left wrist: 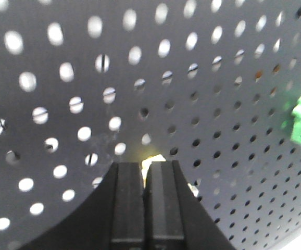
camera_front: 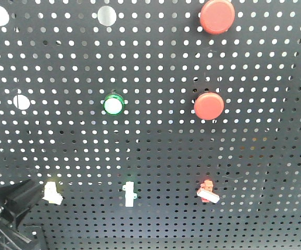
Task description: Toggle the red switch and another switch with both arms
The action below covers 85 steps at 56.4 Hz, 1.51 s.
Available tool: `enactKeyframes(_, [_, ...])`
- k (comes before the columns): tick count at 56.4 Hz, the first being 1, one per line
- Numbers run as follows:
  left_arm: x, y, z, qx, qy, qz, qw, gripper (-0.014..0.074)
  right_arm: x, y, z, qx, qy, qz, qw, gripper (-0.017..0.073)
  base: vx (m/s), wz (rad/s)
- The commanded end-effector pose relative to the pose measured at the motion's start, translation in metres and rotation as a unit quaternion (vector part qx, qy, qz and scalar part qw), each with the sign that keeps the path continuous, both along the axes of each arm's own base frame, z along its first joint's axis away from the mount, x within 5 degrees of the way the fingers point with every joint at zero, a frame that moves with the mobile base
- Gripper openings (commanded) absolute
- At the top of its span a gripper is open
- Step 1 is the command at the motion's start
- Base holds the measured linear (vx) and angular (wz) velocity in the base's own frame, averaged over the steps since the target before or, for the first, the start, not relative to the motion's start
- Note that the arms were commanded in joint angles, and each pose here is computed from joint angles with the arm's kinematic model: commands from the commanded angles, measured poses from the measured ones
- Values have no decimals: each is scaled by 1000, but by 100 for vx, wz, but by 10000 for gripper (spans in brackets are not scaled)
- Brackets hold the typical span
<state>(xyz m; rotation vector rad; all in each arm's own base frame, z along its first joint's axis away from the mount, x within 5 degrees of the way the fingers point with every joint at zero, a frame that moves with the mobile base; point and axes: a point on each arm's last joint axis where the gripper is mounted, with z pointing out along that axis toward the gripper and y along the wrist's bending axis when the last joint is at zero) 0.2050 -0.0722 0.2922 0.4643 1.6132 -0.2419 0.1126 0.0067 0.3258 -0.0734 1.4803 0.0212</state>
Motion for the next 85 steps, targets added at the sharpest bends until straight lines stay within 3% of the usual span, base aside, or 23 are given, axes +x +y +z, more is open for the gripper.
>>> enactKeyframes(1, [2, -4, 18, -27, -43, -13, 999, 1, 0, 1, 18, 1, -51, 5, 999, -6, 0, 0])
enactKeyframes(20, [7, -5, 9, -20, -27, -12, 999, 1, 0, 1, 18, 2, -53, 5, 999, -6, 0, 0])
enactKeyframes(29, [-1, -3, -16, -20, 9, -12, 1000, 1, 0, 1, 18, 2, -53, 5, 999, -6, 0, 0])
enactKeyframes(40, [-22, 0, -35, -75, -9, -27, 997, 1, 0, 1, 18, 2, -53, 5, 999, -6, 0, 0])
enactKeyframes(49, [-30, 3, -26, -85, -38, -23, 995, 1, 0, 1, 18, 2, -52, 5, 999, -6, 0, 0])
enactKeyframes(58, [-29, 9, -15, -92, -62, 8, 994, 1, 0, 1, 18, 2, -52, 5, 999, -6, 0, 0])
enactKeyframes(68, [-23, 8, 0, -86, -85, 14, 993, 1, 0, 1, 18, 2, -52, 5, 999, -6, 0, 0])
enactKeyframes(85, [-2, 3, 11, -81, -72, 19, 994, 1, 0, 1, 18, 3, -52, 5, 999, -6, 0, 0])
